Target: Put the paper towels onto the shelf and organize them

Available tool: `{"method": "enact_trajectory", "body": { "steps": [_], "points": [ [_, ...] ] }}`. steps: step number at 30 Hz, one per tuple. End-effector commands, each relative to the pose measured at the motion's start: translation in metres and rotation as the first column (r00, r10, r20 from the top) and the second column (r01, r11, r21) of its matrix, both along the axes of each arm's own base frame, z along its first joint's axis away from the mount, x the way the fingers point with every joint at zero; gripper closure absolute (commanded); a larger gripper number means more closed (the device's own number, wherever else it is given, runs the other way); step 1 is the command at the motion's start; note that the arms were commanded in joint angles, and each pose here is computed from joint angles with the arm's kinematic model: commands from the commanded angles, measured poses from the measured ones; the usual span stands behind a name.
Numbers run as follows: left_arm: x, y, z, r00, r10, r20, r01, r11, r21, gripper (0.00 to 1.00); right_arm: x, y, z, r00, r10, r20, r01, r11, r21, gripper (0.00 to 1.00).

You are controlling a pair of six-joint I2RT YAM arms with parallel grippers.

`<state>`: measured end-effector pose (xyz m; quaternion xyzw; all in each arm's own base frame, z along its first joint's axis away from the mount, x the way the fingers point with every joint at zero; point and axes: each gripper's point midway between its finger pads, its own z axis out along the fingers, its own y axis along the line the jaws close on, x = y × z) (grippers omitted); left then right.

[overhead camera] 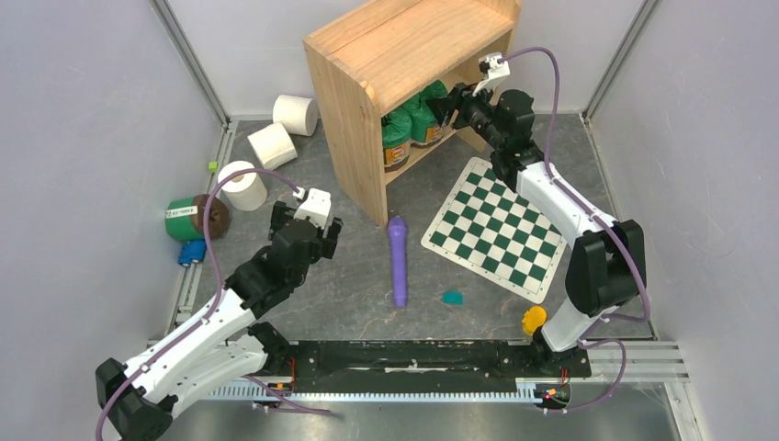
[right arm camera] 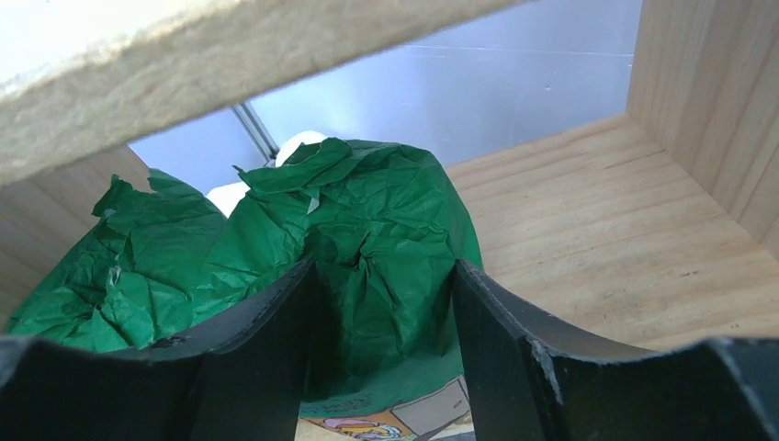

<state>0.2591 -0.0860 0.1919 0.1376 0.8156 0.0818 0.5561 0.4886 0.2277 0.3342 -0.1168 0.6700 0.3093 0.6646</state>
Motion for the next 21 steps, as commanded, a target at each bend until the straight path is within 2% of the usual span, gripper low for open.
{"method": "enact_trajectory", "body": {
  "steps": [1, 6, 11, 16, 21],
  "points": [
    [0.005, -0.001, 0.009, 0.999, 0.002, 0.036, -0.001, 1.000, -0.008, 0.00, 0.001, 0.013, -0.009, 0.997, 0.040, -0.073, -0.045, 0.996, -0.080, 0.40],
    [0.004, 0.001, 0.011, 0.999, 0.010, 0.043, -0.009, 1.000, -0.010, 0.00, 0.010, 0.011, 0.024, 0.999, 0.020, -0.040, -0.022, 0.998, -0.060, 0.33],
    [0.003, 0.004, 0.014, 0.998, 0.024, 0.056, -0.023, 1.000, -0.019, 0.00, 0.008, -0.008, 0.036, 0.998, -0.029, -0.059, 0.027, 0.999, -0.040, 0.28],
    [0.004, 0.006, 0.016, 0.997, 0.042, 0.060, -0.040, 0.999, -0.034, 0.00, -0.017, -0.033, 0.045, 0.997, -0.054, -0.060, 0.051, 0.998, -0.048, 0.20],
    [0.007, 0.007, 0.017, 0.996, 0.072, 0.056, -0.068, 0.995, -0.071, 0.00, -0.058, -0.063, 0.047, 0.993, -0.113, -0.022, 0.109, 0.985, -0.134, 0.10]
  ]
}}
